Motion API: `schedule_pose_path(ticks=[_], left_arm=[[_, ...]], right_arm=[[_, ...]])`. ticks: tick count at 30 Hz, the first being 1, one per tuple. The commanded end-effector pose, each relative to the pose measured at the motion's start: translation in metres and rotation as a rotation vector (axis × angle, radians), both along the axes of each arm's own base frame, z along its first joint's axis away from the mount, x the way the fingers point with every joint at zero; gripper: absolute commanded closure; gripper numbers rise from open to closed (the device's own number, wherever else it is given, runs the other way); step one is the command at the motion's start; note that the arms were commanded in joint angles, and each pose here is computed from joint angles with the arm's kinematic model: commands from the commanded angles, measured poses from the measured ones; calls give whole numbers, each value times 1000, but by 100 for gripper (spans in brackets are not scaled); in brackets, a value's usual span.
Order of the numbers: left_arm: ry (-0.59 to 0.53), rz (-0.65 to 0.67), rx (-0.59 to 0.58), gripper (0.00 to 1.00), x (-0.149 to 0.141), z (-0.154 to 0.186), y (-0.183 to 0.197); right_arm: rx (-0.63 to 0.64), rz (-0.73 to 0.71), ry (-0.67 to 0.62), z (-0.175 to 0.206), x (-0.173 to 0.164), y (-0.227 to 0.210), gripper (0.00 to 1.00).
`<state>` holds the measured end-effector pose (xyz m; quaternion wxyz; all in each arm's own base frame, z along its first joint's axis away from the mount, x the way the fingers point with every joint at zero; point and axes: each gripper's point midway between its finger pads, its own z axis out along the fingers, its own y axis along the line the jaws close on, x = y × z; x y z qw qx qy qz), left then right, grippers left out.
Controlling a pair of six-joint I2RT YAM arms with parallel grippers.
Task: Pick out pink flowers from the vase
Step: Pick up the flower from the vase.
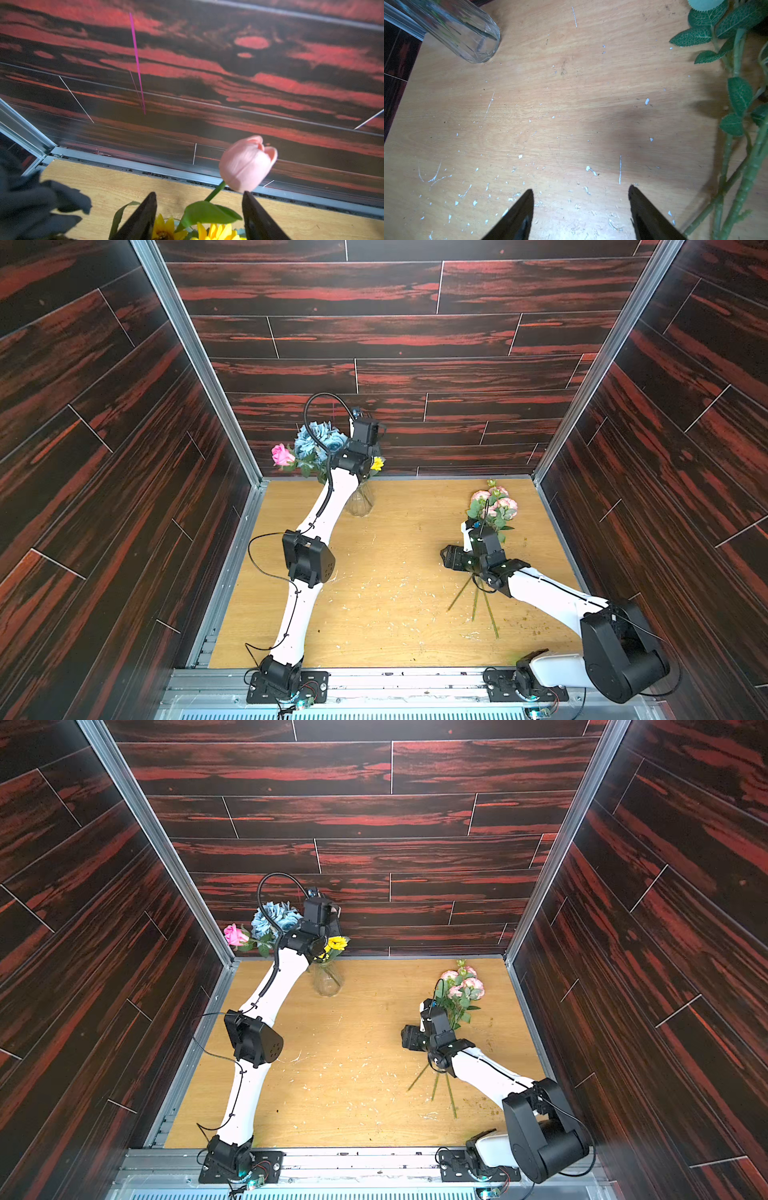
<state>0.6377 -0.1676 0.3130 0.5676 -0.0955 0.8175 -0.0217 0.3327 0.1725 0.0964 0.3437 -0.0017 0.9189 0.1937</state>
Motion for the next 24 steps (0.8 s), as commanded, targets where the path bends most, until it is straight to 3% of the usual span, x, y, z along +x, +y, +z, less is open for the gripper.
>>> schedule_pose_path(ticks=[1, 8, 15, 24], left_arm=[[-9, -42, -26, 32, 2, 4, -5], [5, -67, -19, 25, 12, -13, -12], [26, -75, -5, 24, 18, -31, -14], [30, -88, -2, 58, 21, -38, -16]], right_arm=[[3, 12, -12, 6, 5, 4, 26], [-3, 11, -15, 6, 5, 4, 26], [-7, 10, -13, 5, 6, 3, 26], [-6, 11, -11, 4, 6, 4, 26]])
